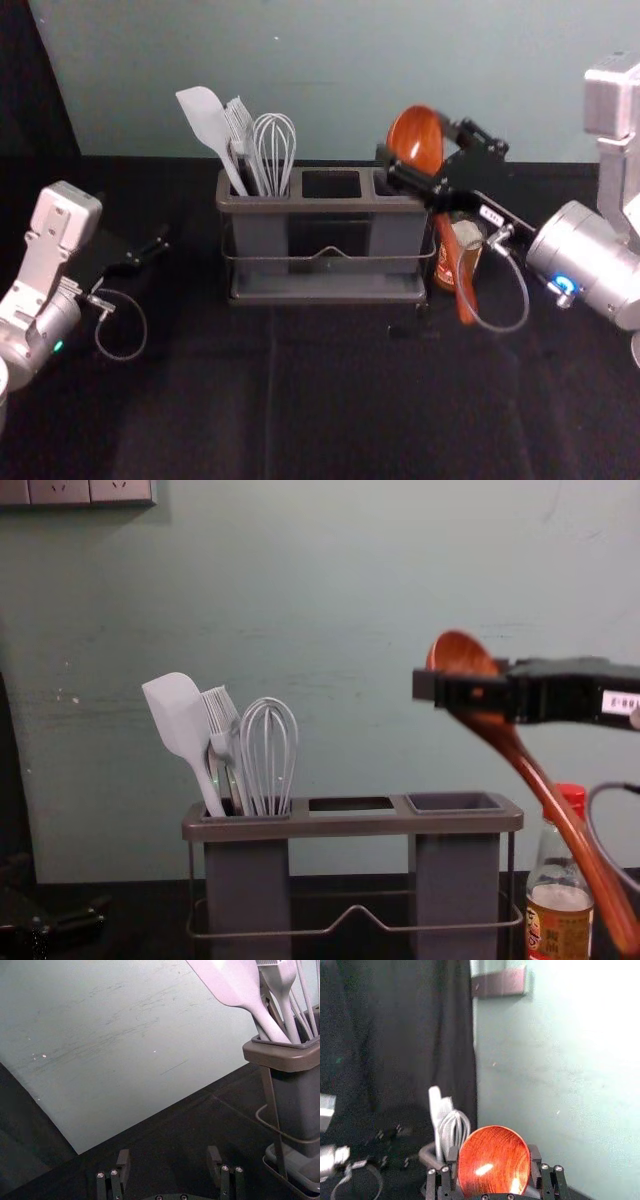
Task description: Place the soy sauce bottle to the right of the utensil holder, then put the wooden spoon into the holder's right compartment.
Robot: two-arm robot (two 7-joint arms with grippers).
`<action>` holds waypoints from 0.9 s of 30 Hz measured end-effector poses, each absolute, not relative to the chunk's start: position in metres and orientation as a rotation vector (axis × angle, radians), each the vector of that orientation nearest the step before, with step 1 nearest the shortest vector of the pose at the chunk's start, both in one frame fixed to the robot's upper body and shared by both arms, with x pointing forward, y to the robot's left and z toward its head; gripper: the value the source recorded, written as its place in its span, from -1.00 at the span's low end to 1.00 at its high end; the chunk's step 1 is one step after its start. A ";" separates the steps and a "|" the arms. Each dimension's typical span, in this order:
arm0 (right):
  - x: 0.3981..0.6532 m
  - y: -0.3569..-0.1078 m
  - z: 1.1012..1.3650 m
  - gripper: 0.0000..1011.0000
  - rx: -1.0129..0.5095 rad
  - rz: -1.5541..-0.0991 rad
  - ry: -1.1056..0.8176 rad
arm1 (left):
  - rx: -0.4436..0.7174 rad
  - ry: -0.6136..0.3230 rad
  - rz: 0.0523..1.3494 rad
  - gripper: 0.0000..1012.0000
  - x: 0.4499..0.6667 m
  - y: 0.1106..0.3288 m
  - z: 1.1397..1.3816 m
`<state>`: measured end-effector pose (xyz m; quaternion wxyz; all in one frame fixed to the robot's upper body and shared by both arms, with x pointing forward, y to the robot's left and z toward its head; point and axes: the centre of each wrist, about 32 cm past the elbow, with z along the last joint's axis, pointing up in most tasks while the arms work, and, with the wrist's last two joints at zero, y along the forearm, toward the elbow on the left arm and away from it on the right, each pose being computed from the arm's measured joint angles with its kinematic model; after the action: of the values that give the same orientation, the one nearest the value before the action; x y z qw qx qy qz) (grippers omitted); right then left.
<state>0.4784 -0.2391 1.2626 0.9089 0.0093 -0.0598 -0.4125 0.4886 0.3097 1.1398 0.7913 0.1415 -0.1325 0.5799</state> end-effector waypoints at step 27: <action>0.526 -0.210 1.254 0.66 0.294 -1.008 -0.351 | 0.304 -0.285 1.248 0.99 0.489 0.310 1.140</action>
<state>0.5265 -0.2100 1.2539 0.8506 0.1396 -0.1666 -0.4789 0.4886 0.3097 1.1398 0.7913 0.1415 -0.1324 0.5799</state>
